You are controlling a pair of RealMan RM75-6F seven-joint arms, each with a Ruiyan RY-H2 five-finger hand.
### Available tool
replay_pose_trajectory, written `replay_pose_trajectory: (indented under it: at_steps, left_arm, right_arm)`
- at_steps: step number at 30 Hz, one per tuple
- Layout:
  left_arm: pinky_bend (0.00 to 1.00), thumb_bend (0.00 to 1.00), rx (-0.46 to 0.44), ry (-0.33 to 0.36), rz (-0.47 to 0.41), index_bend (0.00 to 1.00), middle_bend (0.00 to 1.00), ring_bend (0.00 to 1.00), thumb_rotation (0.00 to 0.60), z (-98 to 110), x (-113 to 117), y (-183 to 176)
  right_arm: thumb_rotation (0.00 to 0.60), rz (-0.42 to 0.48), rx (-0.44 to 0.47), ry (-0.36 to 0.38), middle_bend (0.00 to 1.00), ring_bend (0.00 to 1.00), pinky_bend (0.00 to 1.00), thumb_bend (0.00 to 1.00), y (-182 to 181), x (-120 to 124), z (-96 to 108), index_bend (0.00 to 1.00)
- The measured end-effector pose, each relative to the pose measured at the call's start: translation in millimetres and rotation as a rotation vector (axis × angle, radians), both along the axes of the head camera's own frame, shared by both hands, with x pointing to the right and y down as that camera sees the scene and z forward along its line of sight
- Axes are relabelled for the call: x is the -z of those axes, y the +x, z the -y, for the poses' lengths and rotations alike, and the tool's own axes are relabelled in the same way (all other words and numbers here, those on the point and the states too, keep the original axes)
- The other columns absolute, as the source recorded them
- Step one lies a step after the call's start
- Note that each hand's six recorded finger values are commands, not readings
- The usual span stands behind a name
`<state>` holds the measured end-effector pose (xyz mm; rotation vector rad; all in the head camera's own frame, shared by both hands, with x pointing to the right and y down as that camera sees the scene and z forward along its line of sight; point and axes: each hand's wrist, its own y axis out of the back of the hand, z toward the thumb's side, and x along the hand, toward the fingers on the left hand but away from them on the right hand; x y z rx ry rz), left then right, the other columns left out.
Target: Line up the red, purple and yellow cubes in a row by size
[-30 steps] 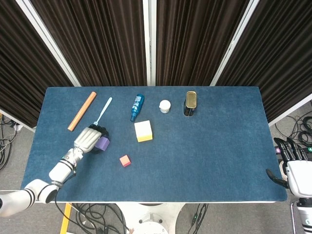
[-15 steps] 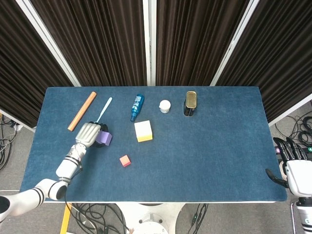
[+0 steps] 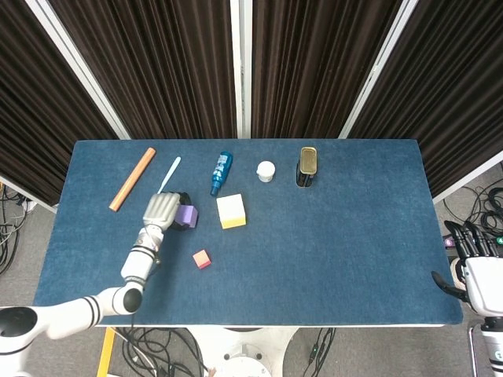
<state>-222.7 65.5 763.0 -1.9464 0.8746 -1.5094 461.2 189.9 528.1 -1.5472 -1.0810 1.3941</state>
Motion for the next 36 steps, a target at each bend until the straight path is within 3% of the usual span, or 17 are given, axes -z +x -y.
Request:
replay_pose_trajectory:
  at_steps: [8,20,36]
  left_arm:
    - [0.37,0.23,0.056,0.006,0.014,0.5,0.54,0.42,0.6,2,-3,31]
    - [0.38,0.23,0.108,-0.037,0.021,0.49,0.53,0.42,0.6,0,-10,42]
    - [0.38,0.22,0.103,-0.032,0.038,0.48,0.53,0.42,0.6,1,-8,62]
  right_arm:
    - [0.6,-0.003,-0.01,0.001,0.1,0.01,0.13,0.13,5,1,-1,0.05]
    - [0.6,0.0,-0.02,0.005,0.11,0.01,0.13,0.13,10,2,-2,0.05]
    - [0.6,0.0,-0.039,0.017,0.11,0.01,0.13,0.13,19,6,-4,0.05]
